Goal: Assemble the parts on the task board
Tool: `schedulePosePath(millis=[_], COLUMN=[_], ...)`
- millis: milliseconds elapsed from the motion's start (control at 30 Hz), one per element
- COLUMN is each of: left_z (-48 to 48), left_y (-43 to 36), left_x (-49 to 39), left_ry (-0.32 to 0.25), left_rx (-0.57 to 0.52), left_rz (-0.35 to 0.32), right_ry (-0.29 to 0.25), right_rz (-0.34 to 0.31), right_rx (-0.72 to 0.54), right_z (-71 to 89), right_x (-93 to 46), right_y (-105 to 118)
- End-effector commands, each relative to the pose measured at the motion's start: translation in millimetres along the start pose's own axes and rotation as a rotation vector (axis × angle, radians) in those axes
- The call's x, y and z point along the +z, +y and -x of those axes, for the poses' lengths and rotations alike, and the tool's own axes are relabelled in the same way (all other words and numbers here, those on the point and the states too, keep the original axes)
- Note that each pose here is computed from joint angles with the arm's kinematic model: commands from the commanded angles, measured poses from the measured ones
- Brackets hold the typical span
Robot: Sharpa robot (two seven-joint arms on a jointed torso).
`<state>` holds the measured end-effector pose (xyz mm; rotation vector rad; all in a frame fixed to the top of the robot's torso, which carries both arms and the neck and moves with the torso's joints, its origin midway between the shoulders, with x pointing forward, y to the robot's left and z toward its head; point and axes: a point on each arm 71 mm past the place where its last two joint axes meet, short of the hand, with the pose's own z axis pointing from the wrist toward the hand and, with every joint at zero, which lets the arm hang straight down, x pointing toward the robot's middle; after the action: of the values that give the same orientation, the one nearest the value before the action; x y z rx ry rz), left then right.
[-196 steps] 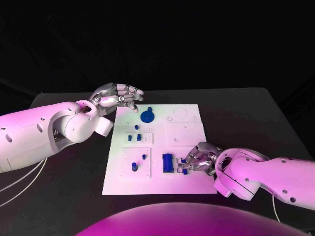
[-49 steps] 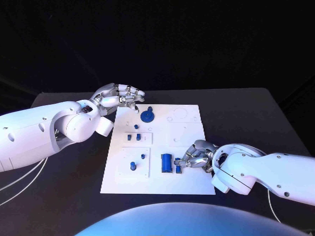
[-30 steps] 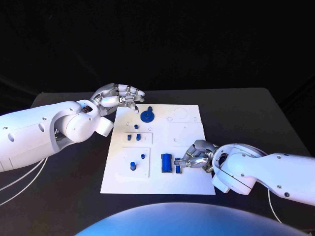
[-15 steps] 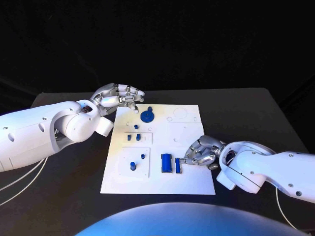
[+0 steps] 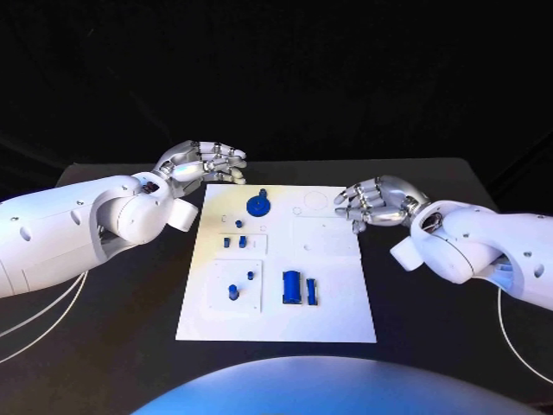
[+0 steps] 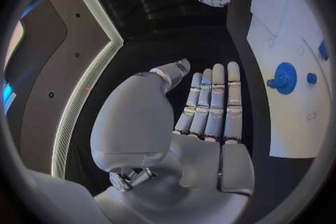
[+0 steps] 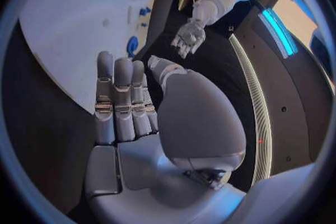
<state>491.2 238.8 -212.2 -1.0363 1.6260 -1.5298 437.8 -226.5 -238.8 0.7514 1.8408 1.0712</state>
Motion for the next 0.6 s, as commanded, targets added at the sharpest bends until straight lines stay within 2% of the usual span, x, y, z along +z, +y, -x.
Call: schedulePosePath(millis=[33,133,267,433,467,600], left_z=[7.7,14.4,26.8,34.0,28.2,25.4], left_y=[-3.4,-1.6,5.4,10.5,13.5,14.0], left_x=[4.6,10.2,16.7,23.7,22.3,21.9], left_ry=[-0.074,-0.117,-0.21,-0.284,-0.197,-0.207], left_rx=[-0.065,-0.081,-0.101,-0.093,-0.069,-0.066], left_rz=[-0.078,-0.1,-0.118,-0.136,-0.074,-0.076], right_ry=[-0.081,-0.134,-0.203,-0.25,-0.239,-0.249], right_rz=[0.137,0.165,0.207,0.234,0.159,0.164], right_rx=[0.222,0.268,0.283,0.273,0.21,0.224], right_z=[21.1,35.3,52.1,64.3,58.9,54.5], right_x=[12.4,24.8,47.8,67.7,64.1,62.9], right_y=[8,8,8,6,4,5])
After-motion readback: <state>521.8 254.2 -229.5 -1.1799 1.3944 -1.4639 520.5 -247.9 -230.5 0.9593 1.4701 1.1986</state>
